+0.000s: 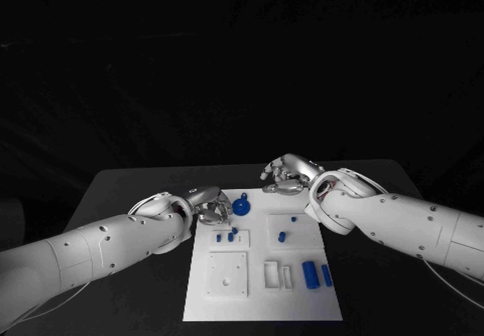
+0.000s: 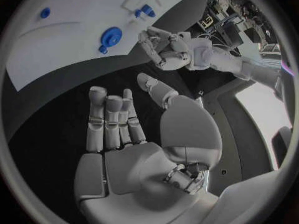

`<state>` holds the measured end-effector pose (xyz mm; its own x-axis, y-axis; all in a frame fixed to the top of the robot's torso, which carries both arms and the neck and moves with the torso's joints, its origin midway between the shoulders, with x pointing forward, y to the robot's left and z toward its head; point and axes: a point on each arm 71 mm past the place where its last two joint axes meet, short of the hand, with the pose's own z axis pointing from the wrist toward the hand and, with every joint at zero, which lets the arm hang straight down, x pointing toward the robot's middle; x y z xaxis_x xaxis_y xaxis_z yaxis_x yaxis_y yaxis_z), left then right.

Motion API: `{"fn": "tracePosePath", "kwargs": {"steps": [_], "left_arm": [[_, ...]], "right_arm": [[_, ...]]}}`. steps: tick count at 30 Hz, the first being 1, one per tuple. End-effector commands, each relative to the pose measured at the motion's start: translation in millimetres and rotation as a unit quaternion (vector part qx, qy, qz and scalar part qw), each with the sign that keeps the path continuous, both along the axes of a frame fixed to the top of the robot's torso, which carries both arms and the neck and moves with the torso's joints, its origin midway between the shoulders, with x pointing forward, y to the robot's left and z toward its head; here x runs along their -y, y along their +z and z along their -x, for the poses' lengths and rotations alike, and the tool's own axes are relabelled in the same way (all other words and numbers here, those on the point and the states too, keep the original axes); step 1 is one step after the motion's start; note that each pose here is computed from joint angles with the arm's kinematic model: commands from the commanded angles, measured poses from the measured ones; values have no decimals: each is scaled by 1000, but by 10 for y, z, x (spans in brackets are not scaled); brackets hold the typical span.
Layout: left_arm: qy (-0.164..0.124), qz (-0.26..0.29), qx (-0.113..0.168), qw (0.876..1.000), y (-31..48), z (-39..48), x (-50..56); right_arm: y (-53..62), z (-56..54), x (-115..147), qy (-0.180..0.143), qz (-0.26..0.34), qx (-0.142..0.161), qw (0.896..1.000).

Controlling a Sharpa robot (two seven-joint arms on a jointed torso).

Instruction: Assemble the parts on the task board

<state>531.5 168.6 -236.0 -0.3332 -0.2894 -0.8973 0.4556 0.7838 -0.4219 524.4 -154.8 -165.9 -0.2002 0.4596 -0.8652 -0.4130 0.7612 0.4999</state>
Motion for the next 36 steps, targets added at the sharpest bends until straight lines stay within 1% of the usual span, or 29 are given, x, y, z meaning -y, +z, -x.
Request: {"fn": "tracePosePath", "kwargs": {"steps": [1, 7, 11, 17, 21, 24, 27, 28, 32, 36], "left_arm": [[14, 22, -3, 1000, 24, 6, -16], [27, 33, -12, 999, 39, 34, -102], [38, 39, -18, 998, 37, 30, -156], [49, 50, -23, 997, 41, 33, -222], [60, 70, -34, 995, 48, 46, -264], [65, 82, -33, 994, 68, 58, -300], [76, 111, -33, 990, 111, 62, -330], [81, 129, -36, 988, 133, 65, -348], [98, 170, -42, 980, 186, 72, -393], [102, 186, -44, 976, 227, 89, -409]], "right_arm": [[-71, 37, -97, 18, 72, 1, 997], [-153, 52, -263, 32, 109, -3, 993], [-220, 71, -360, 35, 126, -9, 991], [-385, 98, -497, 32, 151, -25, 988], [-522, 111, -579, 28, 175, -36, 983], [-624, 133, -647, 30, 182, -40, 982], [-712, 161, -715, 33, 185, -42, 981], [-746, 170, -740, 32, 184, -42, 981], [-815, 180, -799, 32, 185, -37, 982], [-857, 186, -836, 34, 185, -39, 981]]}}
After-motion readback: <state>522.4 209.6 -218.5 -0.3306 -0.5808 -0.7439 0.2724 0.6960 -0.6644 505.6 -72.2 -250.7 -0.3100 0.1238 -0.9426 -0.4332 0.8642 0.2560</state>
